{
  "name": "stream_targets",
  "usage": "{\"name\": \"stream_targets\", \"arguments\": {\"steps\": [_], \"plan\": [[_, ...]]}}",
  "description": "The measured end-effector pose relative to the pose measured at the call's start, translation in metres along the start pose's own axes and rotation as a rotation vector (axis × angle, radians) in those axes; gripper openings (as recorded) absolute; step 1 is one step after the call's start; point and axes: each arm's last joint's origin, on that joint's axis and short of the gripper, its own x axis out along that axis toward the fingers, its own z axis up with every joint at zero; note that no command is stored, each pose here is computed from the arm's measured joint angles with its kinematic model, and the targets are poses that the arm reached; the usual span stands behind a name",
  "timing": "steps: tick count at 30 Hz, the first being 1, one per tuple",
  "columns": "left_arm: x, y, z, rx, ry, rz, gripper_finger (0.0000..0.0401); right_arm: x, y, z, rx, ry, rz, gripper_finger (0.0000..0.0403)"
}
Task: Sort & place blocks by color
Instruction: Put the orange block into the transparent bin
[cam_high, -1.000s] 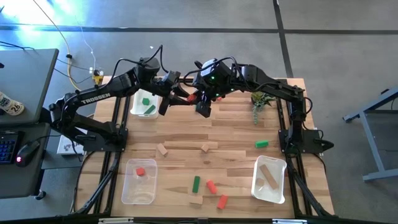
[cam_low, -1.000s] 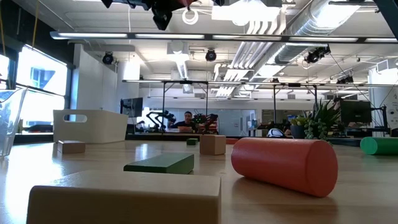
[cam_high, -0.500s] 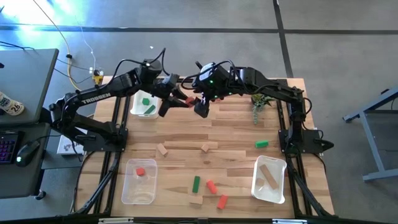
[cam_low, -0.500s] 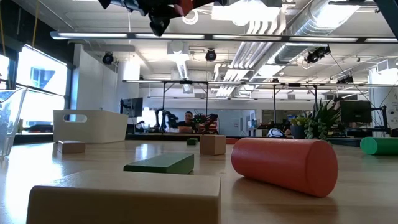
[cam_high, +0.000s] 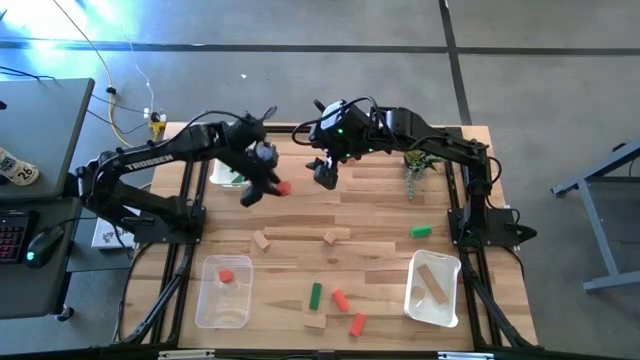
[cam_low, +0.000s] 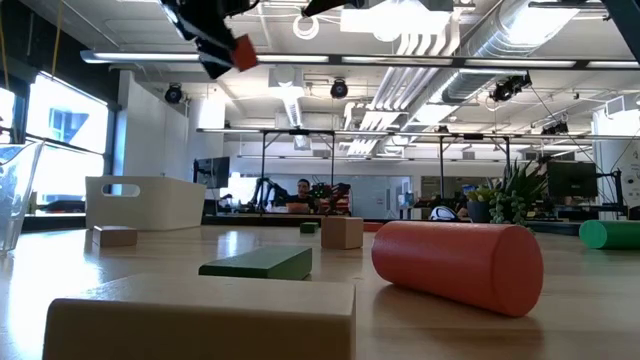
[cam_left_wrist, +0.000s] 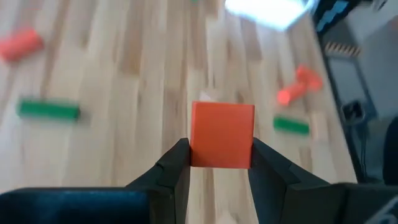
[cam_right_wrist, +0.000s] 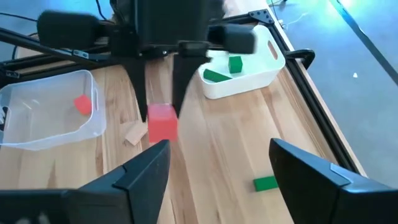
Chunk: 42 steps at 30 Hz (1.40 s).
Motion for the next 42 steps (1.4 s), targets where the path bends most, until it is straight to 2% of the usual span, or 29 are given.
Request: {"name": "stream_targets", "arguments": {"steps": [4, 8, 18, 26, 34, 42], "plan": [[-0.001, -0.021, -0.010, -0.019, 0.101, -0.004, 0.0102, 0.000, 0.000, 0.000, -0.006, 0.005, 0.000, 0.0261], [-0.001, -0.041, -0.020, -0.090, 0.204, 0.005, 0.0102, -0.001, 0.000, -0.001, -0.004, 0.009, -0.001, 0.0261], [0.003, -0.103, -0.043, -0.215, 0.369, 0.026, 0.0102, 0.000, -0.003, -0.005, -0.016, 0.053, -0.008, 0.0261], [0.026, -0.143, -0.083, -0.343, 0.502, 0.075, 0.0102, 0.000, -0.016, -0.009, -0.039, 0.098, -0.033, 0.0261], [0.044, -0.165, -0.118, -0.446, 0.521, 0.118, 0.0102, -0.001, -0.033, -0.013, -0.071, 0.150, -0.060, 0.0261], [0.063, -0.166, -0.151, -0.508, 0.573, 0.169, 0.0125, -0.004, -0.052, -0.024, -0.045, 0.267, -0.091, 0.0261]]}}
